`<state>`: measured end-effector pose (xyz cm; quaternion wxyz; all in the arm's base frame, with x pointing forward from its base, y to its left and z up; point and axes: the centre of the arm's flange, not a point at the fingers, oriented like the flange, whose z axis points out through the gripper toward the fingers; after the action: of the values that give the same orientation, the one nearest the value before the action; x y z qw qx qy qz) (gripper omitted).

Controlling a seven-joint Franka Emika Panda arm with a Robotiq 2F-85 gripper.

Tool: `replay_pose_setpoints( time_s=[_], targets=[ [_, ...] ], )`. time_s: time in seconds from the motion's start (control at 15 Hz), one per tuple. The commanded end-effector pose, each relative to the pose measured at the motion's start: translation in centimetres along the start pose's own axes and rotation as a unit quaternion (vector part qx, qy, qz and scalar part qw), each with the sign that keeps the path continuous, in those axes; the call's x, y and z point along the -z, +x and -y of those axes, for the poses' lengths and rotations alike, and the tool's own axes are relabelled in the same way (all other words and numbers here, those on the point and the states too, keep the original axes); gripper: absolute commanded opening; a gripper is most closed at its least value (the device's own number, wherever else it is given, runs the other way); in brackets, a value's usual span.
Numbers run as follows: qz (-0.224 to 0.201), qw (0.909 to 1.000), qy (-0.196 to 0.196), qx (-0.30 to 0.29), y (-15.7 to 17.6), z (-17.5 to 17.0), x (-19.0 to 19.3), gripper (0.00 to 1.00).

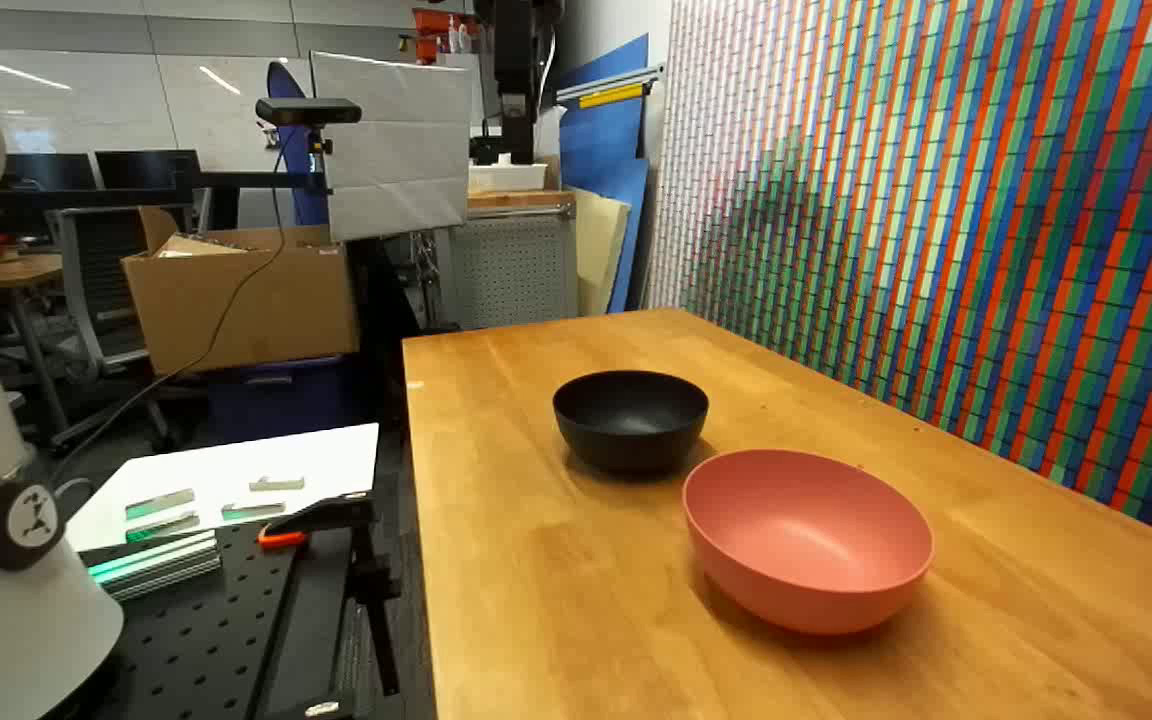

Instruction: Put the peach bowl in the black bowl

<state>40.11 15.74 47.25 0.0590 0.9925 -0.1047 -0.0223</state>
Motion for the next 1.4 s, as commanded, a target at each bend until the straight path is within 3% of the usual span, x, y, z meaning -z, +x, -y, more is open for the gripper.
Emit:
replay_pose_setpoints(
  time_s=[0.0,0.33,0.67,1.0,1.33],
  targets=[
    [-0.001,1.0,0.001,0.0,0.0,0.0,0.1,1.0],
    [-0.013,0.9998,0.016,0.001,1.0,-0.1,0.3,1.0],
    [-0.046,0.9953,0.072,-0.046,8.5,-3.5,1.3,1.0],
    [-0.012,0.9858,0.157,-0.058,15.8,-7.4,-0.1,1.0],
    [0.025,0.9872,0.139,-0.074,20.4,-6.9,-6.0,1.0]
  ],
)
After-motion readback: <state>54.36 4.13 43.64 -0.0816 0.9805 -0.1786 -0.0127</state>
